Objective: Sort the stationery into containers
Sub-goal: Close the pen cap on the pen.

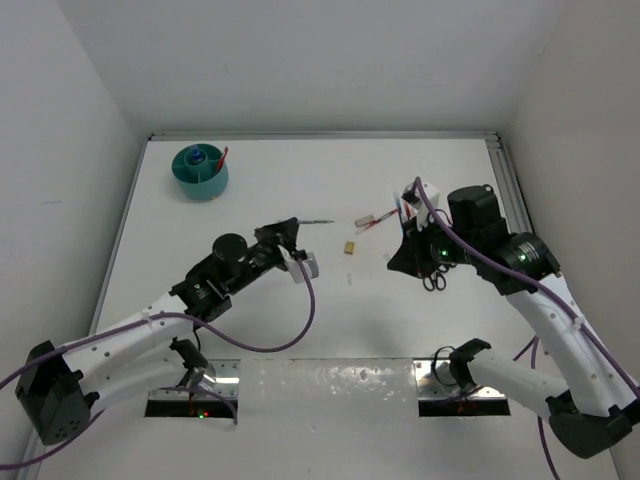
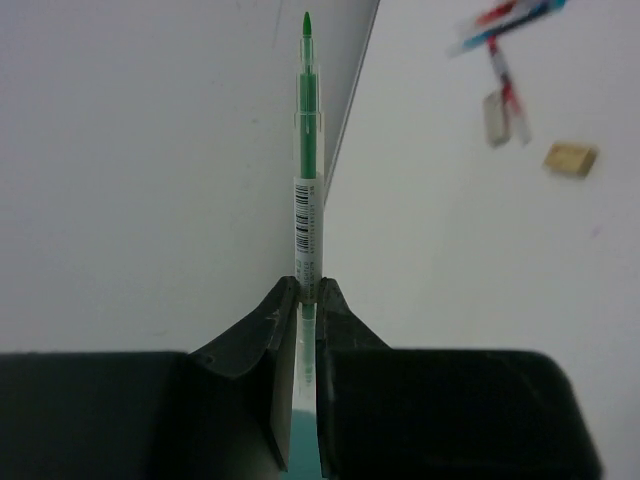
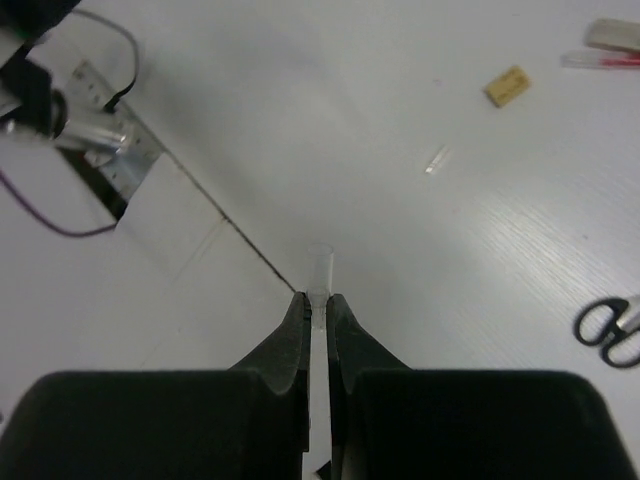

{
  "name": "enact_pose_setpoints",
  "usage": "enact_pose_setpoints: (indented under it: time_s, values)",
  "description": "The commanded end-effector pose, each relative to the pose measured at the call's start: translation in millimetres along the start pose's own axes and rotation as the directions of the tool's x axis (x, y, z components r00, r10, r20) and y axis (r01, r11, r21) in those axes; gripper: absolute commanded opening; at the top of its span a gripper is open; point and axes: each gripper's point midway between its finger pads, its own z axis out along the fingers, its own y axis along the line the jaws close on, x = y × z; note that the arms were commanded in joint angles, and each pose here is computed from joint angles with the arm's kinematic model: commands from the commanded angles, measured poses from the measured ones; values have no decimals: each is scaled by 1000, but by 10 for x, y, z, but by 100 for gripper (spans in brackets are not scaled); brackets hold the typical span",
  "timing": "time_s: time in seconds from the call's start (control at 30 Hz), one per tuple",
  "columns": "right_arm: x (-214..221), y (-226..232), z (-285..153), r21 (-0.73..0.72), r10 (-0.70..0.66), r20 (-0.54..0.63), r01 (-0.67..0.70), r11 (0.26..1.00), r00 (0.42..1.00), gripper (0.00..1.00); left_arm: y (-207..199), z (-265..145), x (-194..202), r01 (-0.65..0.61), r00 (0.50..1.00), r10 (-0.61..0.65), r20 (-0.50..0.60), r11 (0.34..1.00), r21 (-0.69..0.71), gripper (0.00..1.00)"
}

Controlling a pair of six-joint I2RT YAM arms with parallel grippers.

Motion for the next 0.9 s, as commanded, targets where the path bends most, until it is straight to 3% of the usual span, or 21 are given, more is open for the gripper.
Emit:
enact_pose_setpoints:
  time_s: [0.0,0.17,0.27,0.47,0.67,0.87]
  values:
    - [-198,380,0,-205,-141,58,150,967,988,0,382,-118,-92,-348,933,353,74,935,-67,0]
    - [-213,506,127,-282,-204,-4,195,939,979,0,548,-301,112,-445,894,448,-5,887,-120,0]
    - [-157,517,223,-304,-241,-34,220,927,970,0,471,-370,127,-505,862,507,17,860,-73,0]
    - [-222,529,384,-307,-239,-84,203,930,967,0,185,-454,76,-705,704,703,102,709,-19,0]
    - [-161,558,621,-311,-176,-137,126,942,975,0,-62,-452,17,-755,648,741,176,655,20,0]
    - [-121,606,863,-328,-170,-141,116,937,975,0,-117,-381,-36,-749,652,730,203,663,20,0]
